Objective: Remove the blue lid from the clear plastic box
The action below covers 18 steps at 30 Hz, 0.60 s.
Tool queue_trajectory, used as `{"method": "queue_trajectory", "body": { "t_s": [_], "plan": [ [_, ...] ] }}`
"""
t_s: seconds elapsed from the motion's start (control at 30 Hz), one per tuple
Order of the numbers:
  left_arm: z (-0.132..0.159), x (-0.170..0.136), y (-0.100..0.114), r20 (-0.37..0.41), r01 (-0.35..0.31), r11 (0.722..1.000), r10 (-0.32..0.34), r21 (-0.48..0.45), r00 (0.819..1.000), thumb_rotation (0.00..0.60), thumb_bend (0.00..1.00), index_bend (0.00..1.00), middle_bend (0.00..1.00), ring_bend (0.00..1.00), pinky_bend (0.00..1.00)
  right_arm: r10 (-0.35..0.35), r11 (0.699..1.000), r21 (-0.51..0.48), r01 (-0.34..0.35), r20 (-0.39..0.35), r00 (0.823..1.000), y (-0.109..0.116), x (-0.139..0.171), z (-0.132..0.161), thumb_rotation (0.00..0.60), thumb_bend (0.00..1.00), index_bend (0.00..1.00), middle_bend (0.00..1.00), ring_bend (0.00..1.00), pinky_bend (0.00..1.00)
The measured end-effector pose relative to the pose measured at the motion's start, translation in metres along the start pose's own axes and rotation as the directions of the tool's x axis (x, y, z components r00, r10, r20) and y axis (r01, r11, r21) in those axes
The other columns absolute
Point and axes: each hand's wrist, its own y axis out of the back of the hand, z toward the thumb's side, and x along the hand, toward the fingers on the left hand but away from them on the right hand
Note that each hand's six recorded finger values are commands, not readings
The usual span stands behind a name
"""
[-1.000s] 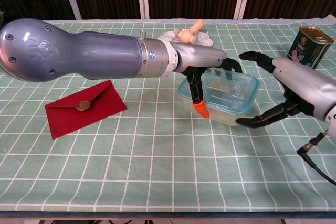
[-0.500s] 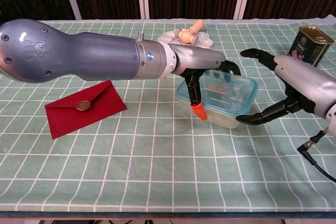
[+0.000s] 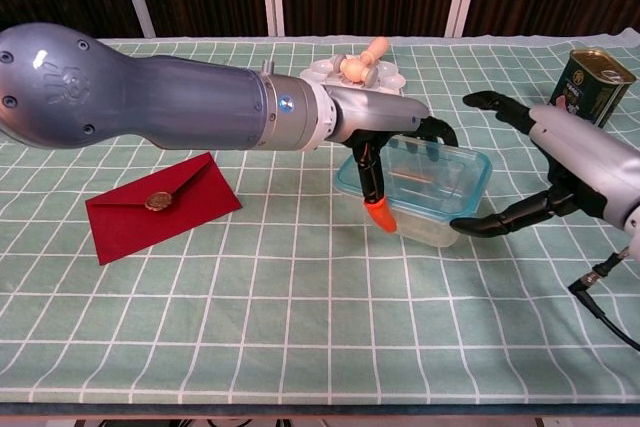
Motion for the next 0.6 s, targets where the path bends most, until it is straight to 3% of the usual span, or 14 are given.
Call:
{"method": "queue_trajectory", "body": {
  "t_s": [0.6],
  "plan": [
    [0.0057,0.0004,-0.0059,0.004,0.036,0.999,-0.036,0.002,0.999,0.600,0.19,0.29,0.30,0.30,0.40,-0.069,0.993,-0.096,0.066,-0.021,0.997,0.0030,-0.0032,-0.0006,0.600,0.23,0.00,0.00,0.00,0.00]
  ]
}}
